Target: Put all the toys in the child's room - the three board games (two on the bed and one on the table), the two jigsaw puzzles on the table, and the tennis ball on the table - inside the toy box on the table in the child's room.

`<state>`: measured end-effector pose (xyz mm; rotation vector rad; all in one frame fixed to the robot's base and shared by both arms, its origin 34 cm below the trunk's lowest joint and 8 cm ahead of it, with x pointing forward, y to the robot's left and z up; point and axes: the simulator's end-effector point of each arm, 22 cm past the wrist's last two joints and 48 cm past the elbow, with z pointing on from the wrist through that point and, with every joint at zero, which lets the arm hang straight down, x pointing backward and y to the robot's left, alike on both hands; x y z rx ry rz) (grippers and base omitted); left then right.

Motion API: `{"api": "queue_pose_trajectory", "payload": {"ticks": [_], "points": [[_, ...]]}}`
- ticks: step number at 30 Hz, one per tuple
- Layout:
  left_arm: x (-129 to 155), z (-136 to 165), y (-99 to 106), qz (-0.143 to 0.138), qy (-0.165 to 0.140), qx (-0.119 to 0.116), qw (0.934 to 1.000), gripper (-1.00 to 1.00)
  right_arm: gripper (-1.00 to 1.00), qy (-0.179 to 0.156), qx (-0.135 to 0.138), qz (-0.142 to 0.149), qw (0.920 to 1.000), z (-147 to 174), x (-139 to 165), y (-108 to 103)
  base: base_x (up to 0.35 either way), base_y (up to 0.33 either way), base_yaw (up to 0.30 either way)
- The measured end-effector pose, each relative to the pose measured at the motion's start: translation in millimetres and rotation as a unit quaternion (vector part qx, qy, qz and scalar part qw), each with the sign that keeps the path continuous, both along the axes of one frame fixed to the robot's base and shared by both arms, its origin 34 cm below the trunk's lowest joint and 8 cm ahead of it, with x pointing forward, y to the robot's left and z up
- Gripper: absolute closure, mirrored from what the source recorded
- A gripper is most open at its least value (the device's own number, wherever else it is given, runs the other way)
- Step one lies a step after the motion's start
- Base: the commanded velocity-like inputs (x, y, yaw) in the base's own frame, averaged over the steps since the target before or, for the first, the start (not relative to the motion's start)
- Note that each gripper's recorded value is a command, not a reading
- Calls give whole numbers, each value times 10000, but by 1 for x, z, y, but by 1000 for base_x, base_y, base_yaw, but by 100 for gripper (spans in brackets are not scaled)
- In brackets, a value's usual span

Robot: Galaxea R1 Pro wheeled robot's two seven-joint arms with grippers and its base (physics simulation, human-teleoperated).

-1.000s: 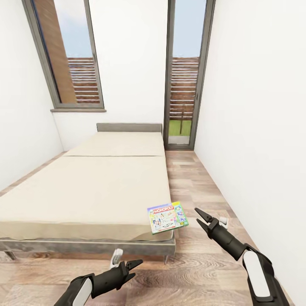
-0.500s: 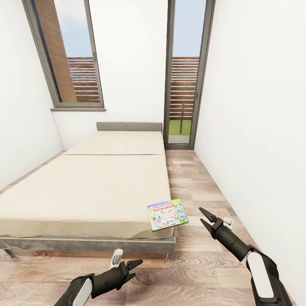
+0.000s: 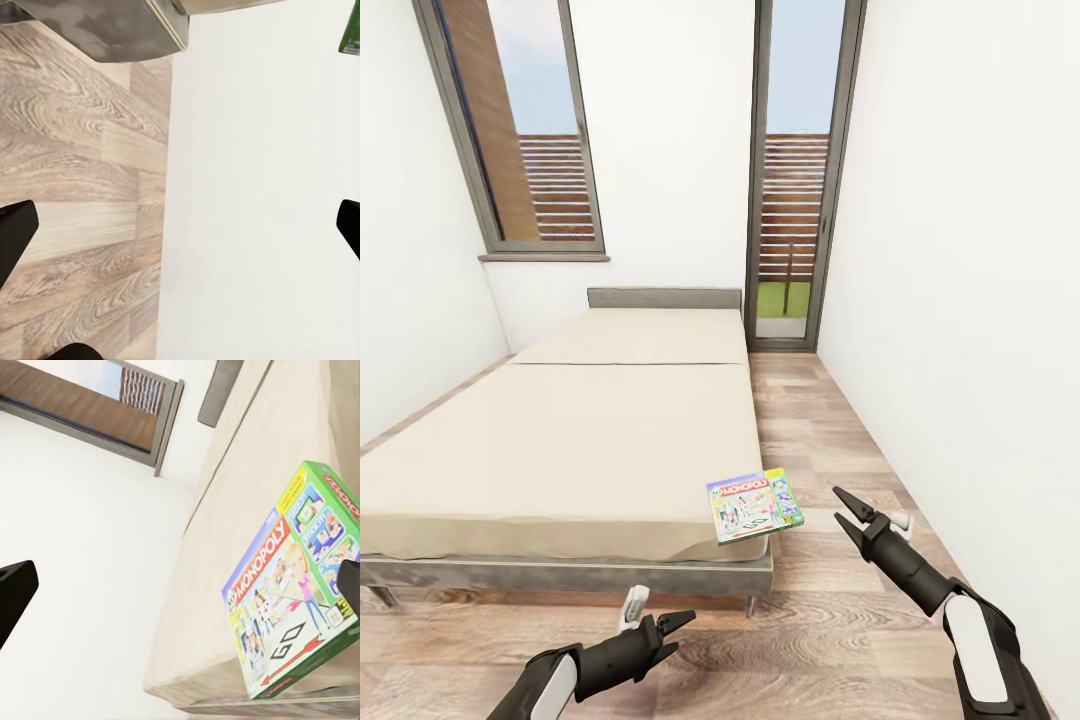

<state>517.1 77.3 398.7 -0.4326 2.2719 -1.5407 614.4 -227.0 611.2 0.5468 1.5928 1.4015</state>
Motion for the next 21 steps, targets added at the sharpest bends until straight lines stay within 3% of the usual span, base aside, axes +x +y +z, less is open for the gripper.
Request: {"api": "queue_pose_trajectory", "payload": {"ticks": [14,21], "points": [[0,0,0,3,0,-9,10000,-100,-100,-77,39,-4,10000,3,0,0,4,0,0],[0,1,-1,-1,-1,-10,10000,-100,-100,-81,37,-9,10000,4,0,0,162,0,0]]}}
